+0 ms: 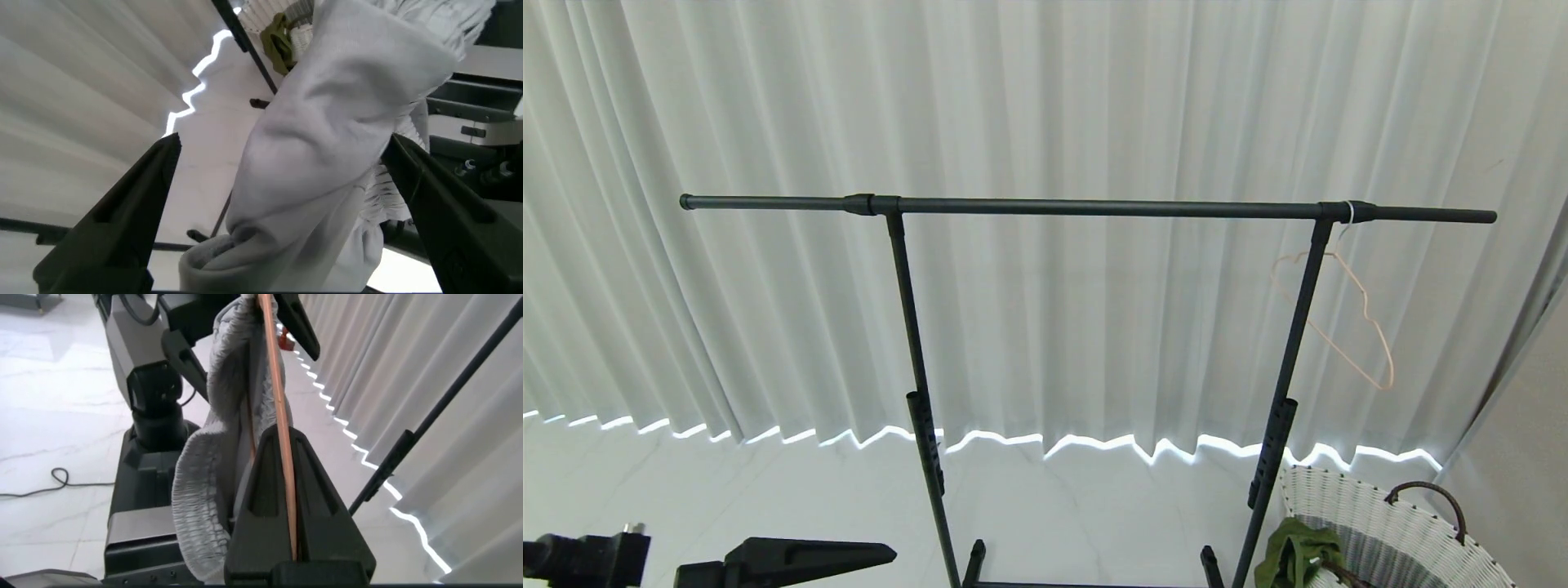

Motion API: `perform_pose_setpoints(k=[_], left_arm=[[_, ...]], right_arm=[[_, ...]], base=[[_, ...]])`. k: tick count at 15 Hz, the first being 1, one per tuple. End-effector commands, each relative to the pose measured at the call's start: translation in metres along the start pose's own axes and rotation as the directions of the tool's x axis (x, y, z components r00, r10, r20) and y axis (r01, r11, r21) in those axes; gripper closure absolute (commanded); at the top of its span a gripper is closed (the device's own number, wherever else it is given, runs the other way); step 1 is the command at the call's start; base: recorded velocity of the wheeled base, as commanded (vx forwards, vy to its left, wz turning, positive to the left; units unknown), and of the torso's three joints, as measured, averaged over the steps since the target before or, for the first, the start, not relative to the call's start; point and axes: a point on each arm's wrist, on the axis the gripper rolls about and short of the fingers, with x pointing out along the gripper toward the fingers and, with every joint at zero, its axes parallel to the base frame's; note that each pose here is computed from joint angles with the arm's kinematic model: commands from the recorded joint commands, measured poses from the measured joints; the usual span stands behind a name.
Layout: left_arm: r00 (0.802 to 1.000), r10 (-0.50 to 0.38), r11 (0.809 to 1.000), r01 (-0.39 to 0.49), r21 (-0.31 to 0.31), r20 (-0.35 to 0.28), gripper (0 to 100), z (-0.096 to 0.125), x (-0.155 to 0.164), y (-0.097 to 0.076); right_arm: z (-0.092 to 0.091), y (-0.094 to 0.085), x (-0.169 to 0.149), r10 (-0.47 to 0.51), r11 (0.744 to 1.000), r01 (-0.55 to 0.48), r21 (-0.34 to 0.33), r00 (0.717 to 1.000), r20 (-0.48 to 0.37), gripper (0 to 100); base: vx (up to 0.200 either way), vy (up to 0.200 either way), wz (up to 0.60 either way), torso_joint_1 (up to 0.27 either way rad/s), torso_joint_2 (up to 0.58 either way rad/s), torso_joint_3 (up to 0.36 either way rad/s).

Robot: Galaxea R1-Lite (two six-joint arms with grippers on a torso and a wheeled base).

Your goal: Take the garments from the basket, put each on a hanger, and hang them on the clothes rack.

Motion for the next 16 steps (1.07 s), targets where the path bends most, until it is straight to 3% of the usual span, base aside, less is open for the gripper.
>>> perform_pose_setpoints(k=[1,5,6,16], left_arm=[[1.0,-0.009,1.0,0.009,-0.006,-0.023,0,0.0,0.006,0.0],[0.999,-0.042,0.999,0.042,-0.013,-0.019,0,-0.002,0.007,-0.001],[0.999,-0.043,0.999,0.043,-0.013,-0.022,100,-0.002,0.007,-0.001],[0.998,-0.026,1.0,0.025,-0.02,-0.055,100,-0.01,0.009,-0.001]], right_arm=[[-0.001,0.001,0.001,0.01,1.0,-0.01,-0.007,1.0,-0.004,100],[0.0,0.005,0.001,0.028,0.999,-0.028,-0.021,1.0,-0.001,100],[0.0,0.005,0.002,0.031,0.999,-0.031,-0.023,1.0,0.0,100],[0.0,0.005,-0.002,0.022,0.999,-0.022,-0.04,1.0,0.0,100]], base=[[0.0,0.0,0.0,0.0,0.0,0.0],[0.0,0.0,0.0,0.0,0.0,0.0],[0.0,0.0,0.0,0.0,0.0,0.0],[0.0,0.0,0.0,0.0,0.0,0.0]])
